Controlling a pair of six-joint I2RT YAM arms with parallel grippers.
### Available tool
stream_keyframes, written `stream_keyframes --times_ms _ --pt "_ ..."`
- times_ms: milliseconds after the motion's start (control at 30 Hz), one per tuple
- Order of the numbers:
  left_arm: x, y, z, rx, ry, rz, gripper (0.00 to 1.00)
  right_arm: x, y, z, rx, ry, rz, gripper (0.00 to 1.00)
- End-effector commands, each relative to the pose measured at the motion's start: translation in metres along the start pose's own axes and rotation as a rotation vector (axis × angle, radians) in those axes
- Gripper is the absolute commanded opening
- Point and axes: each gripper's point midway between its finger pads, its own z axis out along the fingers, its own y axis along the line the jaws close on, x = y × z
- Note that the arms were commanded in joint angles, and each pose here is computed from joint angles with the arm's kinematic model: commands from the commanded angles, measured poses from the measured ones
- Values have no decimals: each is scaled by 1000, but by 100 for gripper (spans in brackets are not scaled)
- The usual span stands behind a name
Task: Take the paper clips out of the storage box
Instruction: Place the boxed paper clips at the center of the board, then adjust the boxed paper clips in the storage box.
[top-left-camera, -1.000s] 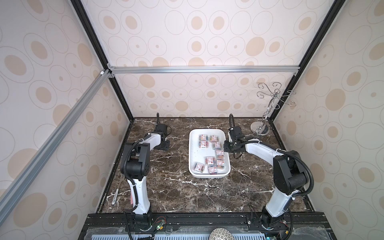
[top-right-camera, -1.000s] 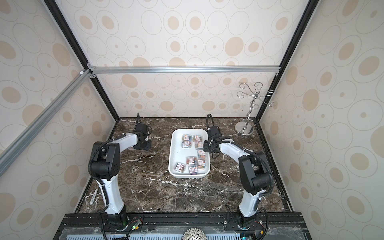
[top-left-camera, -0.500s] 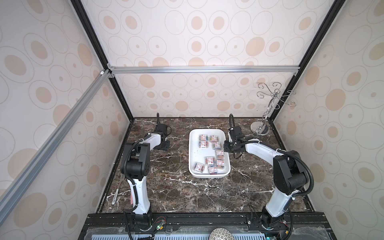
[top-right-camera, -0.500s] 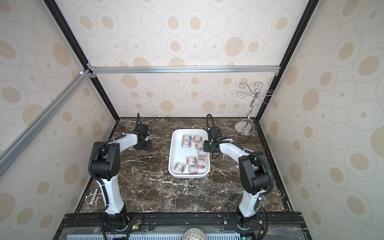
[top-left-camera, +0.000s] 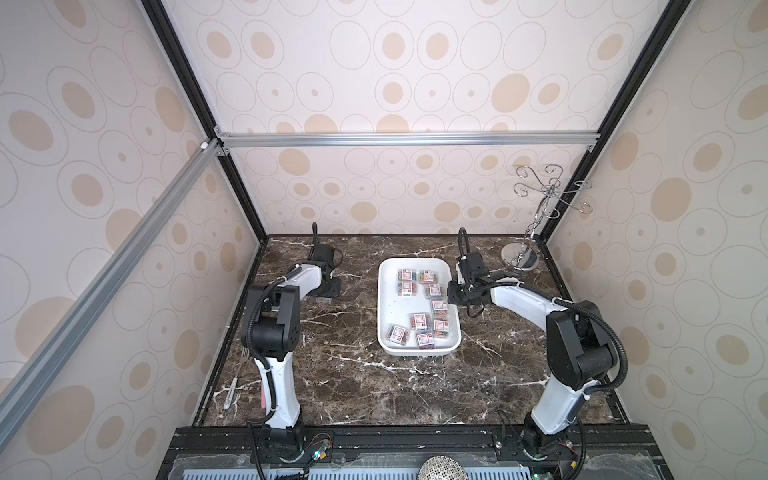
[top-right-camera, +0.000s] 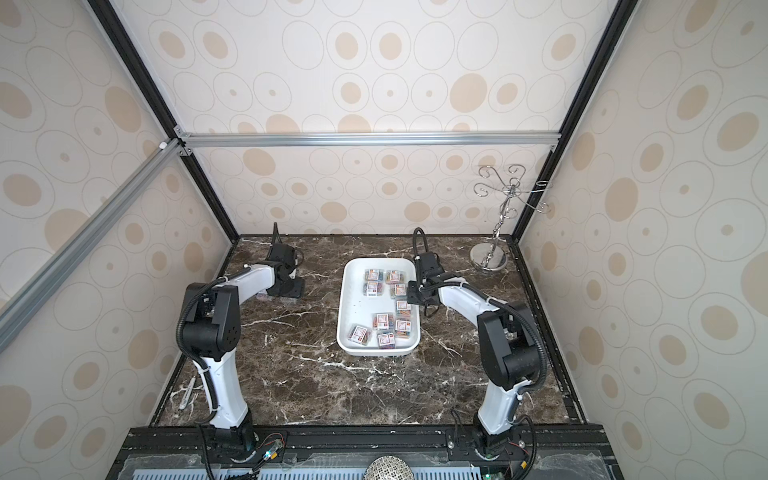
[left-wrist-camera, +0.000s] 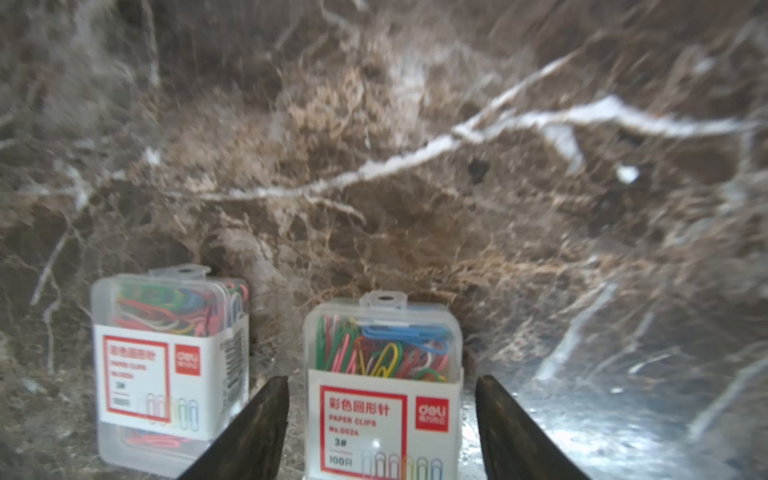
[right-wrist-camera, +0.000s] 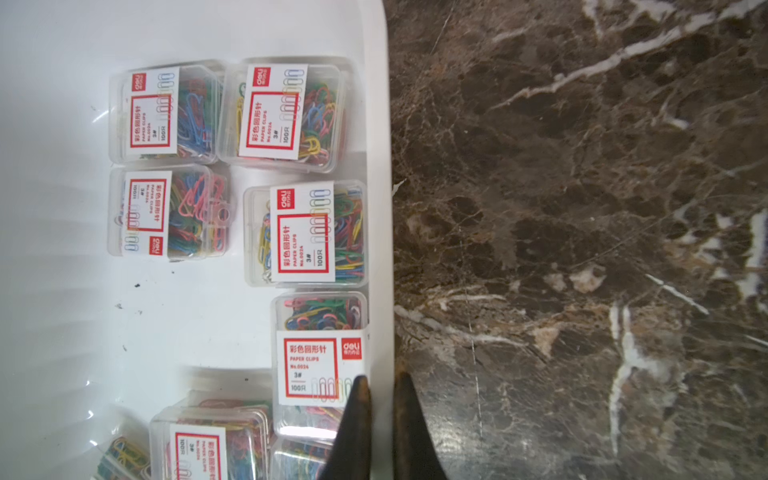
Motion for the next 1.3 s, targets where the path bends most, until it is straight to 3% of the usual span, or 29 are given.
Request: stream_keyframes --times_ms 0,200,300,833,1267 --pt "-29 2 -17 21 -63 -39 71 28 -8 16 20 102 7 0" --pt "-48 7 -33 6 -108 -95 71 30 -9 16 17 104 4 0" --pt "-59 -2 -49 64 -160 -130 71 29 -10 16 22 102 -2 0" --pt "-80 -130 -144 374 -352 10 71 11 -21 20 60 90 -2 0" --pt "-63 -205 -158 453 -343 151 72 9 -19 15 32 85 -15 0"
